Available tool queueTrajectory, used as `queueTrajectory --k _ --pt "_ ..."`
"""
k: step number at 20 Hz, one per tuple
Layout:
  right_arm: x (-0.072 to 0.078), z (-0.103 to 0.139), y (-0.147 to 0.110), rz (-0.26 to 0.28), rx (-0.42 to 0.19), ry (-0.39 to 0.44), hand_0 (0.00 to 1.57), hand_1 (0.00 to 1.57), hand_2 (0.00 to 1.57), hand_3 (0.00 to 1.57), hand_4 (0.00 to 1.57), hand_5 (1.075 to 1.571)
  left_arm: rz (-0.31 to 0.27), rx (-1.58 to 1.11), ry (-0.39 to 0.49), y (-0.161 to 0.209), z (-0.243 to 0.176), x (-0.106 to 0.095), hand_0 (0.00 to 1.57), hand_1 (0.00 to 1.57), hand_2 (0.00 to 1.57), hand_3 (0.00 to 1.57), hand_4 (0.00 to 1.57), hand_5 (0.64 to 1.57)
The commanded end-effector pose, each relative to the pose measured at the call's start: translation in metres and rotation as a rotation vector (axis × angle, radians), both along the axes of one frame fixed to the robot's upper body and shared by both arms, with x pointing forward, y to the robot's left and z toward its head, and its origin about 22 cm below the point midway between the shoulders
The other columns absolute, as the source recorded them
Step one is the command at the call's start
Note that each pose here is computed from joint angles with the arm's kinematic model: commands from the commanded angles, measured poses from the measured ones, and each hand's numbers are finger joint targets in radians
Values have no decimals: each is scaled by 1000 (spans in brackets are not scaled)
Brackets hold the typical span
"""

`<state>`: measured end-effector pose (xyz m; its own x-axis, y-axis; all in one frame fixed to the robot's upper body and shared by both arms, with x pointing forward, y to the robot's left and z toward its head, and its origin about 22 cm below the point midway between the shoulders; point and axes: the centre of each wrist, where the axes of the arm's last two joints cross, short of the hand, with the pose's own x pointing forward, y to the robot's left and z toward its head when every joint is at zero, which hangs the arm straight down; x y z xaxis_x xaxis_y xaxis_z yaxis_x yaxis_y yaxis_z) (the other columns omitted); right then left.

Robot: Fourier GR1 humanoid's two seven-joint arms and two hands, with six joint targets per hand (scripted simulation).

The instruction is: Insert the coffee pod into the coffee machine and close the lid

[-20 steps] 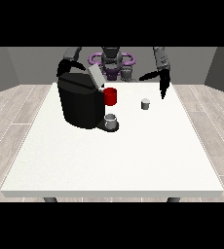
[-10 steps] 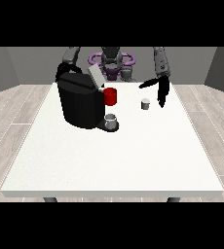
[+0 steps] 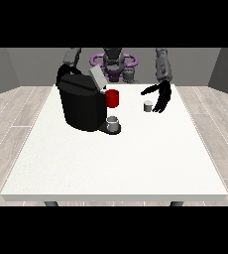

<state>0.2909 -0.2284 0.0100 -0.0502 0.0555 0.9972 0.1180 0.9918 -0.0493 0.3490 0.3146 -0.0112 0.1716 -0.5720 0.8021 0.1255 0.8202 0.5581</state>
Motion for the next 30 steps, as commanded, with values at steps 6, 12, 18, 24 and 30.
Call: queueTrajectory --k 6,12,18,24,30 --pt "-2 2 20 40 24 -12 0 0 0 0 476 1571 -31 200 8 17 -4 3 568 568 698 414 0 1571" --pt "2 -9 11 -1 26 26 0 0 0 0 524 1571 -80 258 -3 -9 -6 12 695 695 831 592 0 1571" --pt "3 2 22 29 39 -40 0 0 0 0 514 1571 -1 301 -151 -1 -15 12 824 824 972 737 389 1571" --pt "18 23 16 30 42 -68 0 0 0 0 429 1571 -13 429 -128 -4 -7 21 899 899 1011 776 309 1571" --pt "0 -4 17 27 62 -48 0 0 0 0 429 1571 -71 403 -180 10 0 23 1266 1266 1399 1363 507 1571"
